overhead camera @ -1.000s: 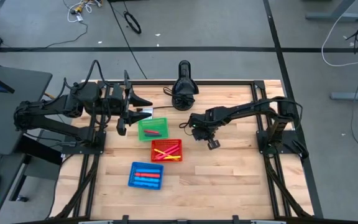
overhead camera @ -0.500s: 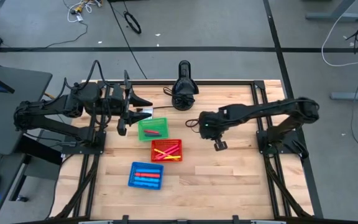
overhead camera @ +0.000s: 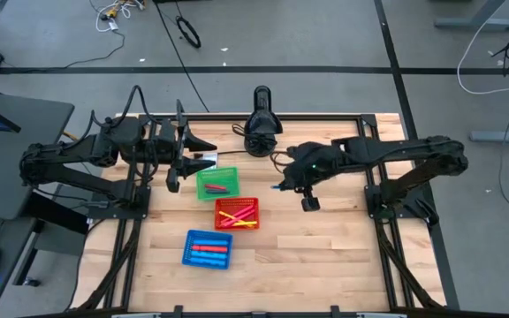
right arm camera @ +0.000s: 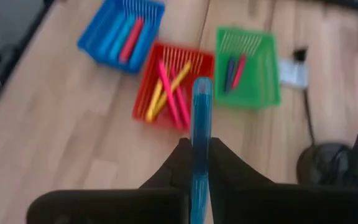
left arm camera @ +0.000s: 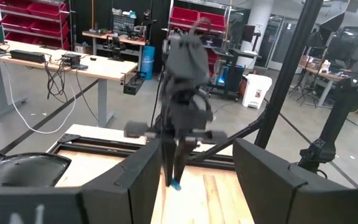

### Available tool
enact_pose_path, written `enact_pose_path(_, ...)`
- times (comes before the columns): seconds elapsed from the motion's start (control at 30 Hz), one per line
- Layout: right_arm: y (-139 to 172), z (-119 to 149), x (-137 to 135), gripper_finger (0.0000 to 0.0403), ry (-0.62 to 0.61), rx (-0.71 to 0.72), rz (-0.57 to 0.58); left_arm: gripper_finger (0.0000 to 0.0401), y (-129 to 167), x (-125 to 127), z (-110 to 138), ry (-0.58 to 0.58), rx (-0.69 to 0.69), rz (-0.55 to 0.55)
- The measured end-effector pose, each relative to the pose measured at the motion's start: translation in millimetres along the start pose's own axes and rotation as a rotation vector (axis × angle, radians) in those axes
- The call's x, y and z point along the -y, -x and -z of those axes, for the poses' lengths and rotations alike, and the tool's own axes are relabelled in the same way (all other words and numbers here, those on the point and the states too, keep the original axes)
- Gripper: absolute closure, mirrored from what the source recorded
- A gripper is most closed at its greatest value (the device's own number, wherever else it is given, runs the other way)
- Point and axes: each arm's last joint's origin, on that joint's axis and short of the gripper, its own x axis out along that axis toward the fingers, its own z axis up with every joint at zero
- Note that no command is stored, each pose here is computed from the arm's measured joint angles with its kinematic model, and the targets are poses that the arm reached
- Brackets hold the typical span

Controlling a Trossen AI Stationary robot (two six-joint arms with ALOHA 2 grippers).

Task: Pick & Place Markers
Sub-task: Put the blue pen into the green bin

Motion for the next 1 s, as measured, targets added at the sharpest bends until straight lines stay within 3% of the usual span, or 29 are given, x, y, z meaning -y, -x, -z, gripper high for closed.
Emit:
enact_pose_path(0.2,14.9,-22.1,3.3,0.0388,-0.05,0.094,0.016,0.0195,-12.8,0.4,7.8,0.004,-0.051,0.043)
enact_pose_path(0.6,16.1,-51.7,7.3,0.0388,-0.178,0.011,-0.053,0.0195,-44.1,-1.5,24.3,0.003,-0.121,0.063)
enact_pose_path(1.0,22.1,-72.7,10.1,0.0388,-0.174,0.057,-0.076,0.0195,-69.9,8.0,45.8,-0.004,-0.2,0.057)
